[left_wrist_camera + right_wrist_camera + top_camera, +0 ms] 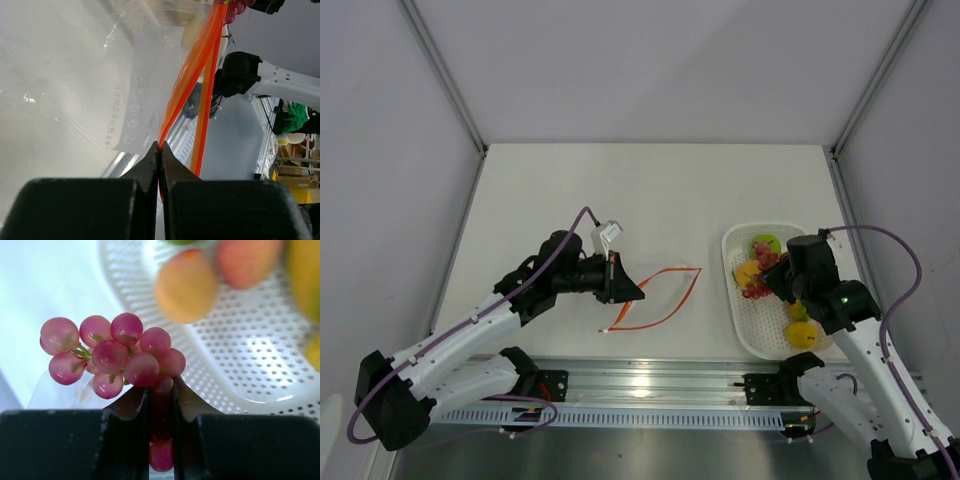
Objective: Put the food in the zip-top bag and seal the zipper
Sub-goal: Pick up the fake fruit from the bin, then place the fake fruit in the zipper food storage bag.
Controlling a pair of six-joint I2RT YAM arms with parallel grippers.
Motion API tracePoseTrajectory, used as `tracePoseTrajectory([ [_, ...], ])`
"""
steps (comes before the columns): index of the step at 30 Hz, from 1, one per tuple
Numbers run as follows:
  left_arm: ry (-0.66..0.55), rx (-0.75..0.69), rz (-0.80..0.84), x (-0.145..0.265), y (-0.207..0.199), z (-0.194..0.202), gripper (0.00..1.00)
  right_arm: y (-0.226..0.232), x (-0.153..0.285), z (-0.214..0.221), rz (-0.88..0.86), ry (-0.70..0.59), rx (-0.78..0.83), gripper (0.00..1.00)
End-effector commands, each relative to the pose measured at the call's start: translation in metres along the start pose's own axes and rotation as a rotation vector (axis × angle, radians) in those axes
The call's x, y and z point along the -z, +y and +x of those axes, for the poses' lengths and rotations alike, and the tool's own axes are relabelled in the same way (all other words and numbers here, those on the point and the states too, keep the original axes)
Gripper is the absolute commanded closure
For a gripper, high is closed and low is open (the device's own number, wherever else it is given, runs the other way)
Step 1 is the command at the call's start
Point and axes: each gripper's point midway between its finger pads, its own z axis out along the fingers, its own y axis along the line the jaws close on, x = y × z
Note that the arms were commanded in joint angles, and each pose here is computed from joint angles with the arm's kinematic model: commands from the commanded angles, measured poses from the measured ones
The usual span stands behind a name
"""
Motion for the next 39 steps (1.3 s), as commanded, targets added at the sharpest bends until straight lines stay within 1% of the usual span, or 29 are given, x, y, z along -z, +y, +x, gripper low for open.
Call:
tracePoseTrajectory([
  [1, -0.038, -0.037, 0.032, 0.006, -0.018, -0.022, 0.99, 0.063, 0.029, -0.008, -0.287, 0.006, 0.169, 1.0],
  [4, -0.031, -0.036, 0.03, 0.005, -0.019, -0.023, 0.99, 0.103, 0.052, -0.006, -0.468, 0.016, 0.216, 1.0],
  [5, -0.031, -0.033, 0.028, 0.004, -0.018, -0.024, 0.99, 0.117, 0.063, 0.005, -0.55, 0.053, 0.259, 1.0],
  [7, -0.03, -0.031, 0.029, 0.003, -0.019, -0.026, 0.99, 0.141, 0.08, 0.008, -0.662, 0.05, 0.287, 1.0],
  [8, -0.023, -0.026, 0.028, 0.002, -0.018, -0.024, 0.99, 0.154, 0.09, 0.019, -0.718, 0.075, 0.33, 1.0],
  [11, -0.017, -0.021, 0.029, 0.0, -0.019, -0.025, 1.0, 0.181, 0.111, 0.032, -0.827, 0.085, 0.39, 1.0],
  [12, -0.015, -0.016, 0.028, -0.001, -0.018, -0.026, 1.0, 0.188, 0.122, 0.045, -0.881, 0.106, 0.435, 1.0],
  [13, -0.016, -0.016, 0.031, -0.001, -0.019, -0.026, 0.99, 0.198, 0.131, 0.047, -0.932, 0.096, 0.445, 0.99],
  [17, -0.002, -0.007, 0.053, -0.002, -0.024, -0.026, 0.99, 0.217, 0.143, 0.075, -1.037, 0.136, 0.519, 0.98],
  [18, -0.002, -0.003, 0.057, -0.001, -0.025, -0.026, 0.99, 0.219, 0.146, 0.083, -1.053, 0.15, 0.538, 0.98],
  [25, -0.008, -0.008, 0.09, 0.007, -0.04, -0.033, 1.0, 0.231, 0.136, 0.104, -1.081, 0.111, 0.599, 0.98],
  [30, -0.019, 0.004, 0.106, 0.012, -0.049, -0.038, 1.0, 0.227, 0.126, 0.105, -1.057, 0.03, 0.595, 0.97],
  [35, -0.012, 0.027, 0.157, 0.014, -0.061, -0.04, 0.99, 0.218, 0.115, 0.114, -1.018, -0.046, 0.655, 0.92],
  [39, -0.023, 0.052, 0.178, 0.017, -0.067, -0.046, 0.99, 0.209, 0.115, 0.127, -1.023, -0.065, 0.692, 0.89],
])
